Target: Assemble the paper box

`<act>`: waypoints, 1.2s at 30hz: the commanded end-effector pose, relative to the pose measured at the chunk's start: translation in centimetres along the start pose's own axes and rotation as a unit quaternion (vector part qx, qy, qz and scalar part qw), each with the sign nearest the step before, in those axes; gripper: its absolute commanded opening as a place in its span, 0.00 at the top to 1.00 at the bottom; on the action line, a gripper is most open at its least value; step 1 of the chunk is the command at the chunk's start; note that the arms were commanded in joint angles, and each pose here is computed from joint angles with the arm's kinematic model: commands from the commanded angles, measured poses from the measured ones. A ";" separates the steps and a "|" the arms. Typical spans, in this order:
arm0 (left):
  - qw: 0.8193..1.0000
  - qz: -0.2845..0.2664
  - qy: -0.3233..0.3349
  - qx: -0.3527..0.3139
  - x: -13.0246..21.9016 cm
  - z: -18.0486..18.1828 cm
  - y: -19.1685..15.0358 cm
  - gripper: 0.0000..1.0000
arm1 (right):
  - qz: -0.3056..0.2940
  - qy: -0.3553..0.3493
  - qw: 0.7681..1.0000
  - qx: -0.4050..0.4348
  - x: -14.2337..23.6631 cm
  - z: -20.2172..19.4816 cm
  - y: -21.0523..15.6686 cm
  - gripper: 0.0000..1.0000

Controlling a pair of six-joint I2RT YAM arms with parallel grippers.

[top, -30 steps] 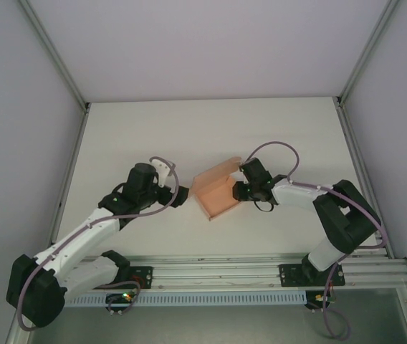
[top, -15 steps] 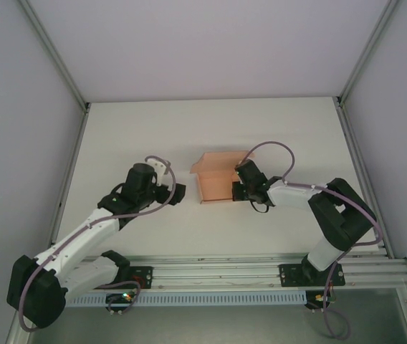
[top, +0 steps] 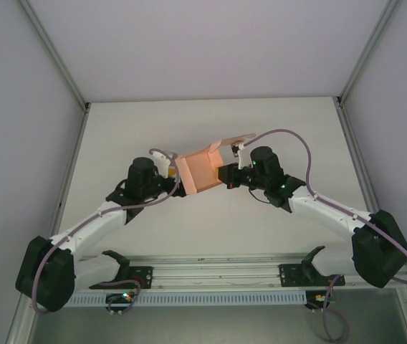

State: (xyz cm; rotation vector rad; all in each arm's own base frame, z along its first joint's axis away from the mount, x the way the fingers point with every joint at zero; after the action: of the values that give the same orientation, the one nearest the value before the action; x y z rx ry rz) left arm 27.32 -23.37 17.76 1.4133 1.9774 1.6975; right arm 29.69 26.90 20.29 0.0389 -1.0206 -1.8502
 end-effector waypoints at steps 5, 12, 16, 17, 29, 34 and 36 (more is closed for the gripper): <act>0.991 -0.053 -0.097 -0.074 -1.3 -5.0 5.9 0.00 | 0.070 0.050 0.996 0.039 -1.6 2.6 -3.0 1.00; 0.983 -0.043 -0.128 -0.124 -2.9 -7.8 6.8 0.00 | 0.090 -0.026 0.994 0.049 -3.3 1.0 -3.9 1.00; 0.977 -0.041 -0.145 -0.152 -3.5 -9.8 7.6 0.00 | 0.100 -0.081 0.991 0.034 -4.4 -0.2 -4.2 1.00; 0.976 -0.041 -0.146 -0.158 -3.6 -10.2 7.8 0.00 | 0.104 -0.091 0.990 0.030 -4.6 -0.5 -4.3 1.00; 0.991 0.024 0.101 -0.080 -2.0 -2.5 3.9 0.00 | 0.019 -0.304 0.950 0.068 0.4 -5.9 -0.6 1.00; 0.953 0.108 0.281 -0.017 2.7 4.1 -3.0 0.00 | 0.002 -0.432 0.899 0.077 5.4 -9.9 0.2 1.00; 0.938 0.131 0.321 -0.003 4.7 5.3 -4.5 0.00 | 0.008 -0.443 0.893 0.080 6.1 -10.4 -0.1 1.00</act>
State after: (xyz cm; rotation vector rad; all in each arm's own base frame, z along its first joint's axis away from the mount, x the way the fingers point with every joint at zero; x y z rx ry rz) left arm 27.19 -20.72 16.41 1.3068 1.9931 2.3157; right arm 31.78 19.91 16.39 -0.6064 -1.6105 -1.8305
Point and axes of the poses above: each hand's point on the last joint's axis, 136 mm out from that joint toward the fingers, its own x axis back along the fingers, its own z axis along the line the jaws close on, y = z × x, the point moved 1 cm from there along x, back along the fingers, and after that the axes turned 7 degrees about -x, right-handed, at the moved point
